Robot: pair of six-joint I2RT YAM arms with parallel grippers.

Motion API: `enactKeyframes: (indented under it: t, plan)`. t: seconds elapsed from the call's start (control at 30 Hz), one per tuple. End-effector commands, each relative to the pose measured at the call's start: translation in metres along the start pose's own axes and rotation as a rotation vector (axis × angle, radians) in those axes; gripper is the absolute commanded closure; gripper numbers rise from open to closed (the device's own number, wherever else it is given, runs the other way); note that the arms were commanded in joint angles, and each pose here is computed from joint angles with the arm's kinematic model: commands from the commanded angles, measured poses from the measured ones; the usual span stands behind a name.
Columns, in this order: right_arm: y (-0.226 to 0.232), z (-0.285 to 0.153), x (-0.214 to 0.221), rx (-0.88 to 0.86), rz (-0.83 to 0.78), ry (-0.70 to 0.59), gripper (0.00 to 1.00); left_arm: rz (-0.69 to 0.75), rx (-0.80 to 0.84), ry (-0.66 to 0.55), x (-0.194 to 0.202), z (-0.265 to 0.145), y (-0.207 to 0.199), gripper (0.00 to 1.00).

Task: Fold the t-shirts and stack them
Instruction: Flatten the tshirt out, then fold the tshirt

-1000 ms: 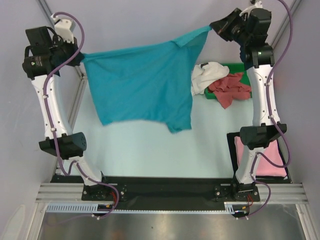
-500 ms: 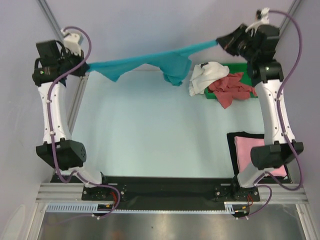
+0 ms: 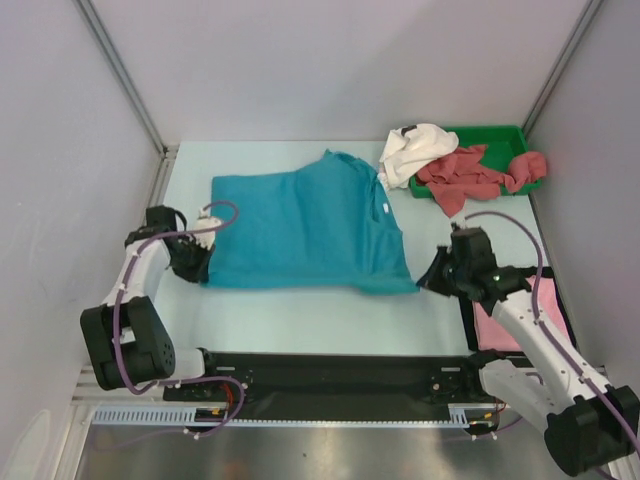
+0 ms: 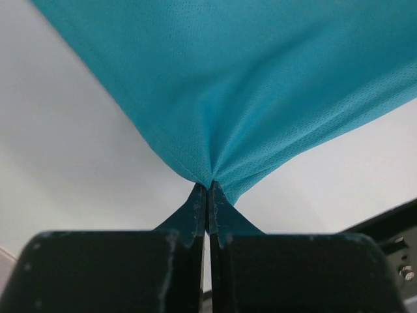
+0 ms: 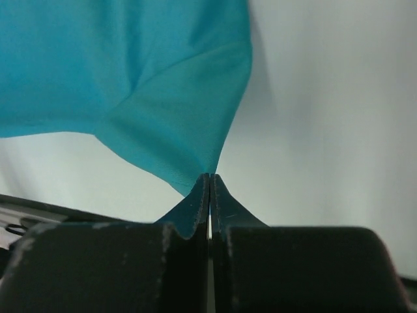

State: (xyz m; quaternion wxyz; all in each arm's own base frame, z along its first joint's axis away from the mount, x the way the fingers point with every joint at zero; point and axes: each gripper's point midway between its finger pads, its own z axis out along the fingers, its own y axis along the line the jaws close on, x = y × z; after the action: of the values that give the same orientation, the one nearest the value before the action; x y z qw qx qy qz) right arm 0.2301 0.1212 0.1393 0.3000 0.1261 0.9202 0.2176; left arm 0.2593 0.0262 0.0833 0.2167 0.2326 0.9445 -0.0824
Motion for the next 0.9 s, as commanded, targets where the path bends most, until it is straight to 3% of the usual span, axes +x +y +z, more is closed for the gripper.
enactKeyframes:
  t: [0.0, 0.27, 0.5, 0.6, 0.73, 0.87]
  plan:
    - [-0.023, 0.000, 0.040, 0.077, 0.132, 0.061, 1.00, 0.114, -0.032, 0.080, 0.034, 0.002, 0.002, 1.00]
    - [-0.023, -0.025, 0.106, 0.102, 0.207, 0.227, 1.00, 0.148, 0.097, 0.286, 0.104, -0.020, -0.033, 1.00]
    - [-0.005, -0.066, 0.103, 0.104, 0.176, 0.239, 1.00, 0.147, 0.189, 0.391, 0.133, -0.051, -0.049, 1.00]
    - [0.008, -0.061, 0.079, 0.079, 0.094, 0.178, 1.00, 0.146, 0.114, 0.324, 0.108, -0.054, -0.028, 0.99]
    - [0.025, -0.012, 0.046, 0.105, -0.057, 0.181, 1.00, 0.076, 0.006, 0.185, 0.055, -0.053, 0.009, 1.00]
    - [0.056, 0.037, -0.007, 0.049, -0.249, 0.074, 1.00, 0.023, 0.017, 0.108, 0.021, -0.040, 0.030, 0.99]
